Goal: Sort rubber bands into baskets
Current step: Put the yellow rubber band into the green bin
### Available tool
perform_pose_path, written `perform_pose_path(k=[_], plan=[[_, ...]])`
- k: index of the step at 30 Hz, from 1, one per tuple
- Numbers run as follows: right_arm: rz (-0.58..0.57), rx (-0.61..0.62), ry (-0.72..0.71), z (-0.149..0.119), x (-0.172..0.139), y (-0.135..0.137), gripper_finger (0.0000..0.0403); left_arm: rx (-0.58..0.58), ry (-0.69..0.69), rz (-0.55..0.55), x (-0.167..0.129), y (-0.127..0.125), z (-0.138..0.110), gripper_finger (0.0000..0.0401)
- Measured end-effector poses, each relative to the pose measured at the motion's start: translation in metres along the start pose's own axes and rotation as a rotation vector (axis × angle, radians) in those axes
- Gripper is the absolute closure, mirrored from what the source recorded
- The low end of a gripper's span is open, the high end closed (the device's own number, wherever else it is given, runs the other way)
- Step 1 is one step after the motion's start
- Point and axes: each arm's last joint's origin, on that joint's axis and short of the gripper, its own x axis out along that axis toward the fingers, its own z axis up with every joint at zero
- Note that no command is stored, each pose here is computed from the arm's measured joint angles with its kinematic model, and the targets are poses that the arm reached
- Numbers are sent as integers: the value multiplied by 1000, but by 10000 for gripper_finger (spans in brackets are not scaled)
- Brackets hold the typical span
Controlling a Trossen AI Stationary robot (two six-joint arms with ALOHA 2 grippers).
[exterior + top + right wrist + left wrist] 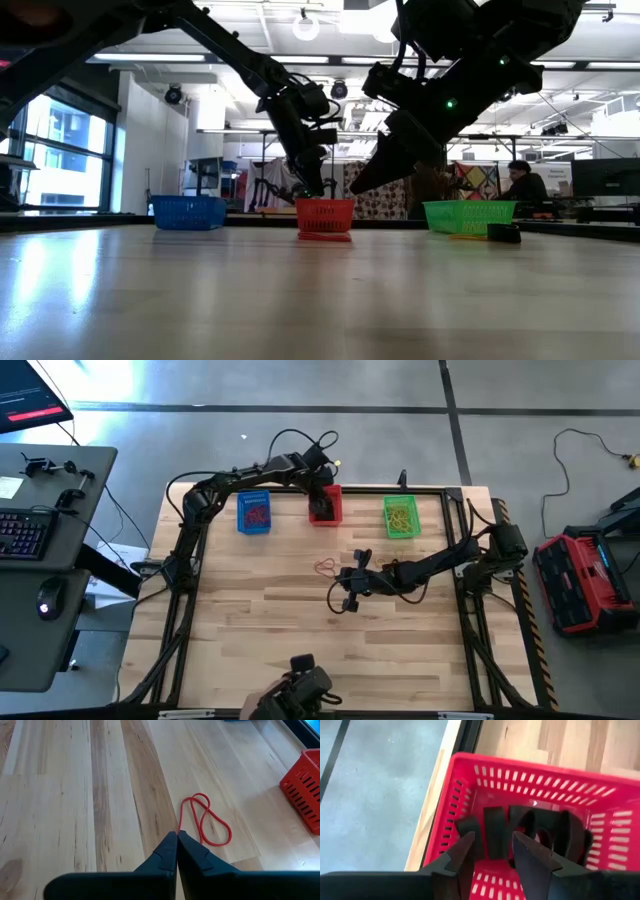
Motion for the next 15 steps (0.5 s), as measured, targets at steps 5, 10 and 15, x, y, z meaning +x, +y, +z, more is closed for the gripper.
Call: perform_pose_path(k=[5, 10, 15], plan=[[-14, 35, 5, -1, 0, 0, 402, 29, 19, 13, -1, -5, -5, 282], [-61, 10, 58, -6, 0, -2, 402, 66, -119, 52, -18, -22, -6, 325], [-97, 36, 74, -7, 1, -9, 402, 59, -320, 59, -41, -46, -23, 369]])
